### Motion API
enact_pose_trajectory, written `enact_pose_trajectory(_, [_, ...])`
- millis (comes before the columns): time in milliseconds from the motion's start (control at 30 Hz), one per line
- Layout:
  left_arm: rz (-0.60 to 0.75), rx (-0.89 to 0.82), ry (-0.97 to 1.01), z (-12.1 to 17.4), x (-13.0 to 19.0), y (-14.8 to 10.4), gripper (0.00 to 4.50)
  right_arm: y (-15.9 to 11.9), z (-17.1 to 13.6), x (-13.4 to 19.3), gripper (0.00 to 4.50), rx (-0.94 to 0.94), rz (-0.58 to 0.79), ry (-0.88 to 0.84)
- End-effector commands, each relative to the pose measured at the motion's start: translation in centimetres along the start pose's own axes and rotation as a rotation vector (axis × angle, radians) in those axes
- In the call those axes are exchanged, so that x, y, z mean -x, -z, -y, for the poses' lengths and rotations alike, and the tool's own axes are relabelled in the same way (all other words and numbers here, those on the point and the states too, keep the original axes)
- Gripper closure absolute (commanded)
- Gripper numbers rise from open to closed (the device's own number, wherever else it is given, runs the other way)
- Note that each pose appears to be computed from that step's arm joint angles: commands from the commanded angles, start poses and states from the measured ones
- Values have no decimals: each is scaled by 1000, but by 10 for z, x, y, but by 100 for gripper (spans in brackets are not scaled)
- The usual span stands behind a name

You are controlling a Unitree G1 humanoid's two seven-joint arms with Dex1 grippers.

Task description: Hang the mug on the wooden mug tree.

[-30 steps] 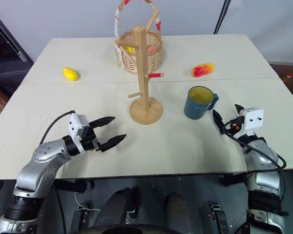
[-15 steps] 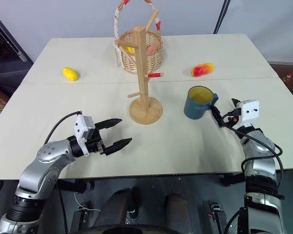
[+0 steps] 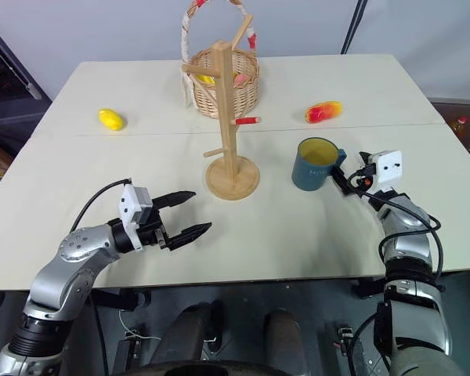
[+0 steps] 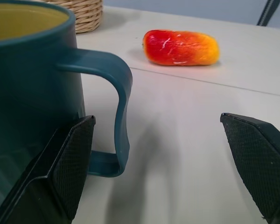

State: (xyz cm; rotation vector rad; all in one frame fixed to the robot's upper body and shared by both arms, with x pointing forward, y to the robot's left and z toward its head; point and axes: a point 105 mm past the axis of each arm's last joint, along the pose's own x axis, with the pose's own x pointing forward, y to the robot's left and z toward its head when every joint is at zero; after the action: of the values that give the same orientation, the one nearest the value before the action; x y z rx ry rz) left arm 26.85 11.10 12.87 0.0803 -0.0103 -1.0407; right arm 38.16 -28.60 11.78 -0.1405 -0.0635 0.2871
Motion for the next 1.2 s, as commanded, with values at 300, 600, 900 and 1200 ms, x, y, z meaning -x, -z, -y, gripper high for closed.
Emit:
enact_pose_trajectory(300, [14, -43, 16, 4, -1, -9, 0, -16, -6, -12, 329, -26, 65, -80])
enact_pose_trajectory(600, [12, -49, 2, 2, 0, -8, 0, -39, -27, 2, 445, 159, 111, -175])
enact_pose_trajectory(900, [7, -69, -26, -11, 5, -9, 0, -97, -120, 34, 445, 625, 135, -491])
enact_pose_trajectory(1200, [45, -109, -52, -26, 9, -28, 0, -147, -141, 24, 445, 733, 141, -515])
